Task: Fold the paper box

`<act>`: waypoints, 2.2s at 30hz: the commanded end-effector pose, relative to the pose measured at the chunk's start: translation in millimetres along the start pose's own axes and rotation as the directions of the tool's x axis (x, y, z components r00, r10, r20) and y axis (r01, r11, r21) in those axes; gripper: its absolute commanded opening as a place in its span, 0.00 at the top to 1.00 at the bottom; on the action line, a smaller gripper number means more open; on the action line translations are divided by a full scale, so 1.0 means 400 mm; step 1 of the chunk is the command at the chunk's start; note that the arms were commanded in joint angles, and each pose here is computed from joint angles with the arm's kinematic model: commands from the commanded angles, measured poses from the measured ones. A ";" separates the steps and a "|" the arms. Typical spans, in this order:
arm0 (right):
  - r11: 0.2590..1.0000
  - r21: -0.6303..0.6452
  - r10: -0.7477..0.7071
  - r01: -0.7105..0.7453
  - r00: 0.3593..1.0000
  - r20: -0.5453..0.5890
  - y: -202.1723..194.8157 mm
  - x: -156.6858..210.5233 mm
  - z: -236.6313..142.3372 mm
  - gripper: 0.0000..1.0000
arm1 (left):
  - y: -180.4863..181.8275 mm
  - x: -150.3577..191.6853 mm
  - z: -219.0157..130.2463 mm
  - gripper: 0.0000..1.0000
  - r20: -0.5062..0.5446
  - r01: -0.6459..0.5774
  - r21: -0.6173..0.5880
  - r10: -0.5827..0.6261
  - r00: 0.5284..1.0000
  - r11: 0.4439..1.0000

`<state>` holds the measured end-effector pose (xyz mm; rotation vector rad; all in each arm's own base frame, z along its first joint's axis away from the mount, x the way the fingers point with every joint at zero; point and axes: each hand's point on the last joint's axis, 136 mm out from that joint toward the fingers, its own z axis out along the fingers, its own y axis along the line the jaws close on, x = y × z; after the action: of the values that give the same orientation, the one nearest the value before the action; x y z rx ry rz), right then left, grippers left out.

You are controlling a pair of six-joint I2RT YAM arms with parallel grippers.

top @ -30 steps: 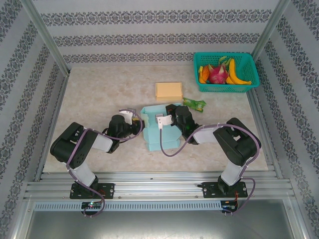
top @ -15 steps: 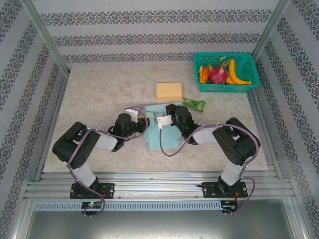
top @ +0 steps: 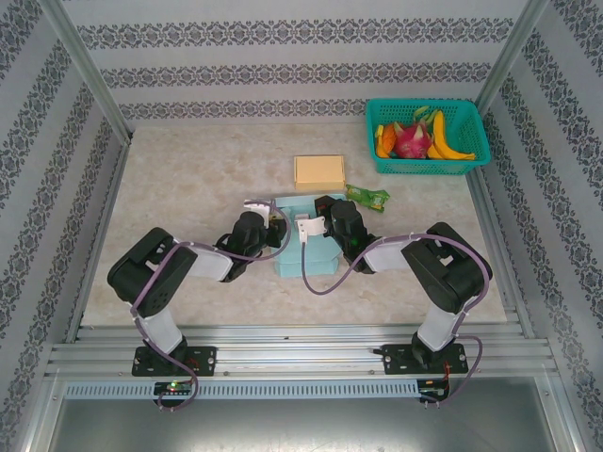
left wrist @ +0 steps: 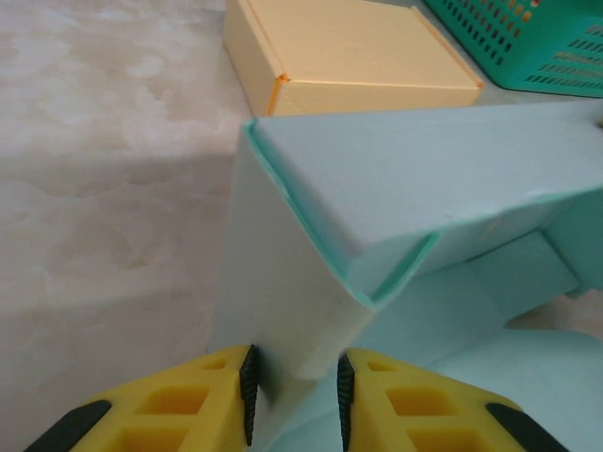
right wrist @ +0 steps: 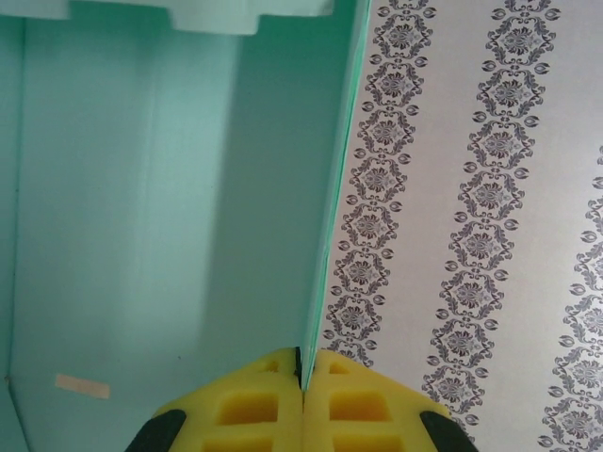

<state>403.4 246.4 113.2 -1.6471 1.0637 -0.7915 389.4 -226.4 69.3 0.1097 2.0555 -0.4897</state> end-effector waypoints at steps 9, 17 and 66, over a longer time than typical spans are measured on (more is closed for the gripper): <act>0.997 -0.064 -0.033 0.036 0.998 0.055 0.053 -0.043 -0.003 1.00 | 0.011 -0.040 0.048 0.68 0.060 -0.033 -0.080 0.038 0.997 0.996; 0.997 -0.068 -0.033 0.037 0.998 0.047 0.056 -0.038 -0.001 1.00 | 0.070 -0.035 0.065 0.70 0.054 -0.016 -0.241 0.030 0.998 0.970; 0.995 -0.098 0.024 -0.025 1.000 -0.006 0.070 -0.006 0.018 1.00 | 0.218 0.022 0.049 0.41 -0.082 -0.019 -0.600 -0.038 0.996 0.800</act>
<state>405.4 261.0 114.2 -1.6356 1.0505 -0.7401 428.3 -173.1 46.6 -0.2620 2.1715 0.1146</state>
